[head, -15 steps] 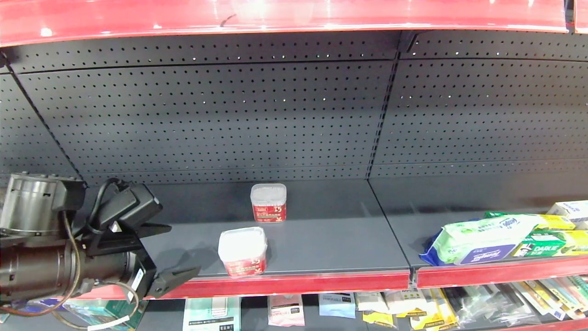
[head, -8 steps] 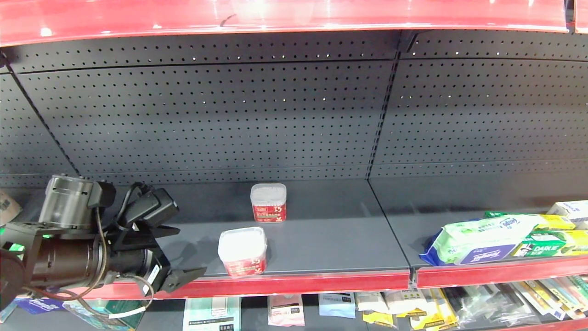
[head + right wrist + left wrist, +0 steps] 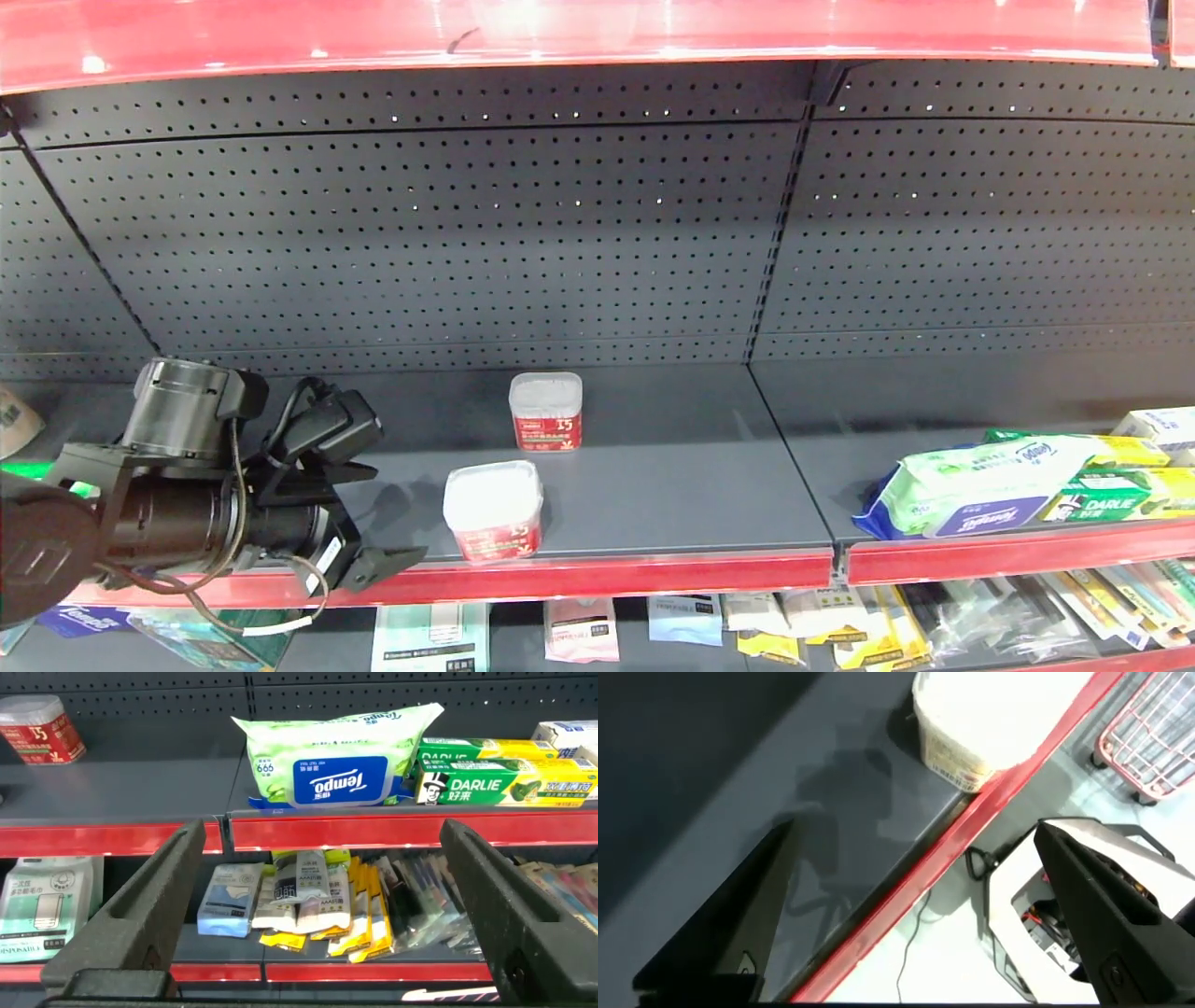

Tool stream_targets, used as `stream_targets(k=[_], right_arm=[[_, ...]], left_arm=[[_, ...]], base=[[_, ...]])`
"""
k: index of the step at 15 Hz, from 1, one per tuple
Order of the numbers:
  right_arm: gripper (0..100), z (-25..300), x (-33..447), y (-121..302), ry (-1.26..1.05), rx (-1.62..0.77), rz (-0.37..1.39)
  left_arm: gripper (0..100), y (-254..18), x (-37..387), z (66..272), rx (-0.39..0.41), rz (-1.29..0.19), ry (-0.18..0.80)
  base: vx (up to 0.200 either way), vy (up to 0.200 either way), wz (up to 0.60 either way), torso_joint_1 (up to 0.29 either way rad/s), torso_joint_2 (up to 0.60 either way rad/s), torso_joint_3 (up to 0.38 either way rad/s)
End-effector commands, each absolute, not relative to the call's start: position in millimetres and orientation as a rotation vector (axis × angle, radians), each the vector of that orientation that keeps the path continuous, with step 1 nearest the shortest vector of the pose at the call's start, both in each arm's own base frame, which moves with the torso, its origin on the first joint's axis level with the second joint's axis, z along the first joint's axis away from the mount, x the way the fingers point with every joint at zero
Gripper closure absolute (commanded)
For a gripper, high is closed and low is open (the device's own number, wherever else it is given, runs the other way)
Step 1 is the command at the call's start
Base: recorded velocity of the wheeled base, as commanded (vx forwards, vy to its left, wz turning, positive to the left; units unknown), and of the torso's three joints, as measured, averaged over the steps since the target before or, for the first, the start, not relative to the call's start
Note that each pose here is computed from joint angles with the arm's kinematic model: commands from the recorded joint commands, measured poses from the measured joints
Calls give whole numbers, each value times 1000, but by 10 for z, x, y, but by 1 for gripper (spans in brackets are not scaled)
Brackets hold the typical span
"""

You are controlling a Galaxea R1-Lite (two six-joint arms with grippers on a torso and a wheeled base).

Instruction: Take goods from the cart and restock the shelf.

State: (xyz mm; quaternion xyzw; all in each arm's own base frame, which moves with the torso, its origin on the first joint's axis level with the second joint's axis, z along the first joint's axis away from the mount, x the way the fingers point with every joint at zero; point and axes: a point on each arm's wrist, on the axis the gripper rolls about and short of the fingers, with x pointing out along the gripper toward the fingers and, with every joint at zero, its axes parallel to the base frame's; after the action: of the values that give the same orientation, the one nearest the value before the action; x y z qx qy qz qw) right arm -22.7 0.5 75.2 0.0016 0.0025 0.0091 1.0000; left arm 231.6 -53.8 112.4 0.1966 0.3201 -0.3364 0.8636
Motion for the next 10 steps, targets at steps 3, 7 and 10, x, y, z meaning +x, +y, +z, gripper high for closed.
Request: stream_targets(k=[3, 7, 10], right_arm=[[0, 752, -227, 4, 5, 3, 20], [0, 752, -227, 5, 5, 3, 18], [0, 752, -227, 5, 5, 3, 18]], left_arm=[[0, -585, 2438, 1103, 414, -715, 674], [0, -633, 2508, 1090, 419, -727, 674], [0, -700, 2532, 1077, 427, -749, 673]], base=[[0, 0, 0, 0, 0, 0], [0, 0, 0, 0, 0, 0], [0, 0, 0, 0, 0, 0]])
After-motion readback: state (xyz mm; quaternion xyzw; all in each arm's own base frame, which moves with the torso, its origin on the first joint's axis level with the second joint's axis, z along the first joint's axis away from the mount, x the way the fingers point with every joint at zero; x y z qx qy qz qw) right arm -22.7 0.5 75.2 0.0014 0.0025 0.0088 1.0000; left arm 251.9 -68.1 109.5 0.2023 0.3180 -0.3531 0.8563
